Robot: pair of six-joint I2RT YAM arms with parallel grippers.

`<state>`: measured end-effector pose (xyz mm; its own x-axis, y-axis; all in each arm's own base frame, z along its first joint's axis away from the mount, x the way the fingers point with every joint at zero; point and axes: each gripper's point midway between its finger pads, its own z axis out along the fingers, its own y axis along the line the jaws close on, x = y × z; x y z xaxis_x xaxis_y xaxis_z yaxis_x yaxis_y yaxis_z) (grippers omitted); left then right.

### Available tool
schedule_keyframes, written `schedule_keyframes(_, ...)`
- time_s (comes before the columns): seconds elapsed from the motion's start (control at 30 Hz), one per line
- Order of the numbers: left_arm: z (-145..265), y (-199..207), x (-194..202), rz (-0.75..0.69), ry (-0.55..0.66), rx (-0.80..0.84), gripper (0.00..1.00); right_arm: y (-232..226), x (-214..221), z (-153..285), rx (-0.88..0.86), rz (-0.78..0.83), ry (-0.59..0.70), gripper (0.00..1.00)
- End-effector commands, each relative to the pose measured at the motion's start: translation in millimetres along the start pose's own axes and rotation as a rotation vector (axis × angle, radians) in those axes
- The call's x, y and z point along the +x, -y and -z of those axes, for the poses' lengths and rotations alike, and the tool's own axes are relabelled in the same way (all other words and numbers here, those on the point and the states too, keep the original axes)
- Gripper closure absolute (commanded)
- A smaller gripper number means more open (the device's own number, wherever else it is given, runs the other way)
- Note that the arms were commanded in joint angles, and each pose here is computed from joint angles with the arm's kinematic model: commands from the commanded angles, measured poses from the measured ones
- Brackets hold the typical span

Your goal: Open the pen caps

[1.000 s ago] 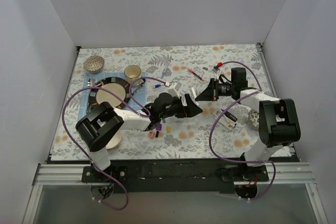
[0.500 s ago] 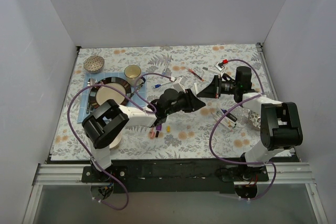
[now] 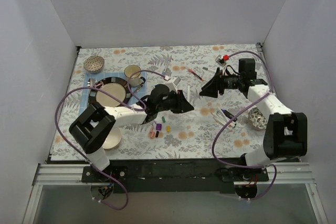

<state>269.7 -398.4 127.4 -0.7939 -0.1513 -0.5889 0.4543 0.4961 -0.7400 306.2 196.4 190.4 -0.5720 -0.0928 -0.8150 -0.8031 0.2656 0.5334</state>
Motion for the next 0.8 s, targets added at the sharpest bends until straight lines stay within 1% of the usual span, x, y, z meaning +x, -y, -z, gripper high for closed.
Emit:
schedule_keyframes(0.0,46.9,14.3,14.6,-0.075,-0.205,0.042,1.00,-21.9,9.4,16.1,0.011,0.499,-0.103,0.35)
schedule_keyframes(0.03,52.9,17.3,20.3,-0.079,-0.244,0.051,1.00,-34.0,16.5,19.7,-0.012,0.613,-0.109,0.34)
schedule_keyframes(0.07,64.6,18.0,36.9,-0.059,-0.334,0.055,1.00,-41.6,27.5,20.2,-0.047,0.705,-0.118,0.32)
schedule_keyframes(0.1,72.4,26.5,38.2,-0.084,-0.360,0.087,1.00,-49.3,40.5,18.5,-0.105,0.930,-0.140,0.28)
schedule_keyframes(0.13,77.6,29.1,43.1,-0.085,-0.393,0.100,1.00,-58.5,62.6,19.9,-0.132,1.019,-0.151,0.25)
schedule_keyframes(0.17,86.0,26.0,54.5,-0.064,-0.453,0.086,1.00,-61.7,72.1,19.6,-0.153,1.139,-0.160,0.22)
schedule_keyframes(0.2,92.0,31.8,60.5,-0.054,-0.496,0.119,1.00,-65.9,73.1,14.0,-0.169,1.259,-0.153,0.19)
schedule_keyframes(0.23,95.3,32.9,65.0,-0.060,-0.523,0.133,1.00,-71.9,71.8,12.6,-0.155,1.313,-0.147,0.19)
schedule_keyframes(0.3,102.6,34.8,73.8,-0.040,-0.576,0.157,1.00,-78.6,78.9,5.5,-0.176,1.363,-0.166,0.19)
schedule_keyframes(0.4,102.8,33.1,78.4,-0.023,-0.601,0.159,1.00,-94.0,78.9,0.0,-0.239,1.391,-0.159,0.22)
schedule_keyframes(0.47,101.5,34.3,80.7,-0.012,-0.618,0.169,1.00,-96.5,82.0,-2.4,-0.257,1.403,-0.163,0.23)
schedule_keyframes(0.6,95.8,35.1,87.9,0.005,-0.655,0.177,1.00,-98.7,96.7,-9.4,-0.292,1.417,-0.190,0.24)
schedule_keyframes(0.77,82.5,38.1,106.8,0.002,-0.741,0.176,1.00,-101.6,103.6,-18.7,-0.321,1.444,-0.241,0.25)
